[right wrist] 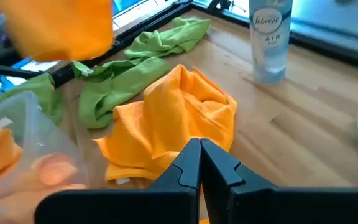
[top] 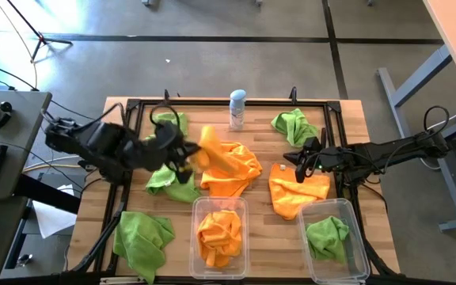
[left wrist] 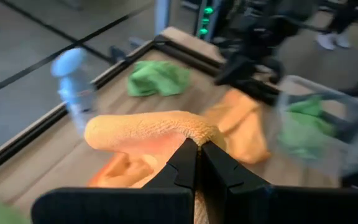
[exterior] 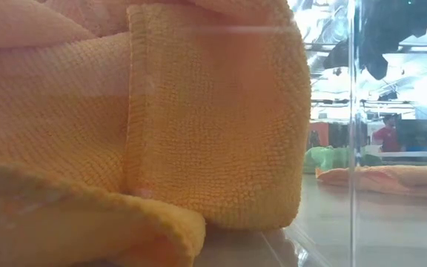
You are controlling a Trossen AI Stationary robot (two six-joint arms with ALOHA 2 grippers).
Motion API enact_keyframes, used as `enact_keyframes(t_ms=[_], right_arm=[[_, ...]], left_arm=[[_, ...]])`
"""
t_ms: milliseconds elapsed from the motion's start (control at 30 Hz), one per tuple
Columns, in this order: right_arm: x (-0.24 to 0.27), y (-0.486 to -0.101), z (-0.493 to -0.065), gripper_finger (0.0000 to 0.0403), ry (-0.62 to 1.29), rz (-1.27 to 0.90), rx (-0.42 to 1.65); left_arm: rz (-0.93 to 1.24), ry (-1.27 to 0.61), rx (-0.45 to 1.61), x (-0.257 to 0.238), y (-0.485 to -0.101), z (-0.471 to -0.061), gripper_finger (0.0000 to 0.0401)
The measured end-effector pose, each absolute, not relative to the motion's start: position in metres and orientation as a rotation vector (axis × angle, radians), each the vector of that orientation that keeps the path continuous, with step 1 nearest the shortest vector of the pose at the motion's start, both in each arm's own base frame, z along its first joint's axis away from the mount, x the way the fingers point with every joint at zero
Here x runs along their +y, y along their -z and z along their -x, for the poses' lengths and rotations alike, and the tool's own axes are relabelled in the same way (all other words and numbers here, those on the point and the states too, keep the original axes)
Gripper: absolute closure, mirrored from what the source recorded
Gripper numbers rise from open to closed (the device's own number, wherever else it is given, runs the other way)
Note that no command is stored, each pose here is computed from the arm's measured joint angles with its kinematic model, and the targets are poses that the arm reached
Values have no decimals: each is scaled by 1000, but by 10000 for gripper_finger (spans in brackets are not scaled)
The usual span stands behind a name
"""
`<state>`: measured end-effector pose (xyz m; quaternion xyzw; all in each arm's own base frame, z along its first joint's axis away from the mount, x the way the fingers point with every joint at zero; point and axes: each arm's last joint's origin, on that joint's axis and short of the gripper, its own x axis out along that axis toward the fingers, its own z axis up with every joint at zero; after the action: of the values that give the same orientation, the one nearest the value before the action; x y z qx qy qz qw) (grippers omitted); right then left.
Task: Sort microfiber towel by color & place in baskets
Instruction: Put the yellow towel into the left transparent bin
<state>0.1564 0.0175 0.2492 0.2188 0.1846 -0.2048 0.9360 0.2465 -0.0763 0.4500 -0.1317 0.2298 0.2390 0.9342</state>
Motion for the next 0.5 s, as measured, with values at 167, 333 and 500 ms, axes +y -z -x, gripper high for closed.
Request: enact_keyframes(t_ms=[167, 333, 500], right_arm=[[20, -249, -157, 403, 357, -507, 399], [22, -249, -157, 403, 301, -546, 422], [23, -248, -157, 403, 272, -569, 435]], left_arm=[[229, -414, 476, -113, -460, -263, 401], [185, -318, 485, -151, -462, -275, 401], [205, -243, 485, -186, -462, -277, 401]])
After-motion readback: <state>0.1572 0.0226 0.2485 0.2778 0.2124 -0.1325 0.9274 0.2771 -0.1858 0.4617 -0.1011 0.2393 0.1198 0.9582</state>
